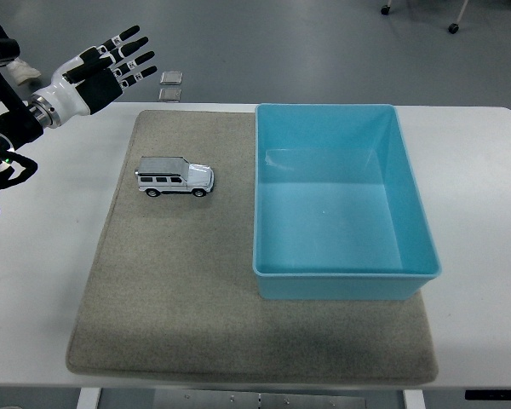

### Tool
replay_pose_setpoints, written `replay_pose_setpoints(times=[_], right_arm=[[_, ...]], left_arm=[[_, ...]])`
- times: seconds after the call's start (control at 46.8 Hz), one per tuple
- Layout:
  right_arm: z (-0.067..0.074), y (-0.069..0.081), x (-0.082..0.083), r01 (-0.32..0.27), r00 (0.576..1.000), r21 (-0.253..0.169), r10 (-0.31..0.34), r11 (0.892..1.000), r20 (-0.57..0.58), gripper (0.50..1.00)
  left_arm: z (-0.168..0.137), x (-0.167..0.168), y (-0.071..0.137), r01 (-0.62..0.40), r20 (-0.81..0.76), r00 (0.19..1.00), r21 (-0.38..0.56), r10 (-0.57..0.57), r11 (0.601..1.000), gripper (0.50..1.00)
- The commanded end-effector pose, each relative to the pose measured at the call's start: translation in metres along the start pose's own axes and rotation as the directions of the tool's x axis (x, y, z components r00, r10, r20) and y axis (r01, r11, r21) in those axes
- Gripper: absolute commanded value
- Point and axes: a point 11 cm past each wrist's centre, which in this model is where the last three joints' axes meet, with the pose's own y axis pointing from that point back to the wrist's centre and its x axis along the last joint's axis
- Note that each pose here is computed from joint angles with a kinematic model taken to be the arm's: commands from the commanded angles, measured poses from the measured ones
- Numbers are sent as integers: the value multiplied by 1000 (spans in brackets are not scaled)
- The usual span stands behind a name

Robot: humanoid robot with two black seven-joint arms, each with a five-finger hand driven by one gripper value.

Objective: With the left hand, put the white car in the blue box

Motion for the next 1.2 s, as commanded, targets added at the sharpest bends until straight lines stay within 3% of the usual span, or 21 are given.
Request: replay_pose_setpoints(times=[0.0,0.107,0.278,0.363,0.641,1.004,1.175], right_arm=[[0,0,0,0,1000,-1,0,1000,-1,936],[0,0,0,0,1000,0,0,1000,1,936],[0,0,0,0,1000,0,0,1000,1,936],[0,0,0,0,1000,-1,0,1000,-1,936],[-1,0,0,0,1000,1,0,1000,0,936],[0,0,0,0,1000,0,0,1000,1,936],[-1,0,0,0,1000,3,0,1000,0,936]], left_arm=[[1,1,2,-3,19,1000,6,3,1000,996],[1,4,4,-10,71,997,35,8,999,996],[12,5,8,-36,330,944,134,-11,990,996],[18,2,7,-29,448,893,138,-36,990,996],[37,-42,19,102,748,626,201,-220,974,994],[7,-43,22,-16,907,286,327,-309,945,990],[-3,-44,21,-38,914,185,374,-362,926,988]])
